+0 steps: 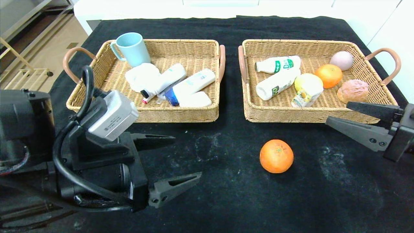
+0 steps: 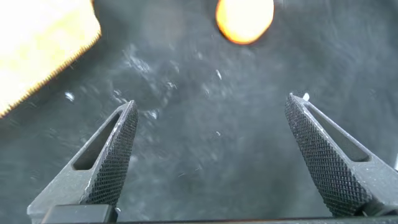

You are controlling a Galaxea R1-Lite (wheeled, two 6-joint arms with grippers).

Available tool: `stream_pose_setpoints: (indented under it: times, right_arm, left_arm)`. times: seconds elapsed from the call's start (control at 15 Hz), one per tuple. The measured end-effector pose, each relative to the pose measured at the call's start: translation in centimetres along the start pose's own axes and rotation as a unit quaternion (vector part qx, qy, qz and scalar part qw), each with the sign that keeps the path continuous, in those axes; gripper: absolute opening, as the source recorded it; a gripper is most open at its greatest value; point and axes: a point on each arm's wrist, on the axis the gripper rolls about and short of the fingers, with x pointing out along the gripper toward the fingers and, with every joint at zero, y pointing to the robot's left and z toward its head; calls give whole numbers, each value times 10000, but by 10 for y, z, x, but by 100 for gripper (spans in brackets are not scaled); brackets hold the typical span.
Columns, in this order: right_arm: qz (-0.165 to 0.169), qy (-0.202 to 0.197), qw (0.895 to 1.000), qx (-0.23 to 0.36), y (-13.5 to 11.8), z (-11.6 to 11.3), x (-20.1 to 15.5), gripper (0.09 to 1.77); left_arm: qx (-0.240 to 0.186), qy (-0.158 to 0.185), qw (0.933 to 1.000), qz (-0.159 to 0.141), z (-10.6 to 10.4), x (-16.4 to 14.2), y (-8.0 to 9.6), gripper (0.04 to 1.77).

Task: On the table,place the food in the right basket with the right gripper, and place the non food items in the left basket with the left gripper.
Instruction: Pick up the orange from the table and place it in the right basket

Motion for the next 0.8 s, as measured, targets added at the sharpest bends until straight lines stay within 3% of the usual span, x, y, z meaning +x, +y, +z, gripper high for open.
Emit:
stream_pose_setpoints:
  times: [0.13,0.27,0.6,0.8]
  right_arm:
    - [1,129,9999,57,6,-2,1,171]
    - [-80,338,9993,123,13,-4,8,171]
    - [-931,816,9913,438,46,6,42,171]
    - [-1280,1248,9827,485,63,8,64,171]
  left_arm:
    - [104,-152,9997,142,-11,-2,3,171]
    - [95,-66,9998,176,-19,-3,6,171]
    - [83,-48,9997,221,-20,-5,7,171]
    - [111,-122,9996,241,-17,-9,6,171]
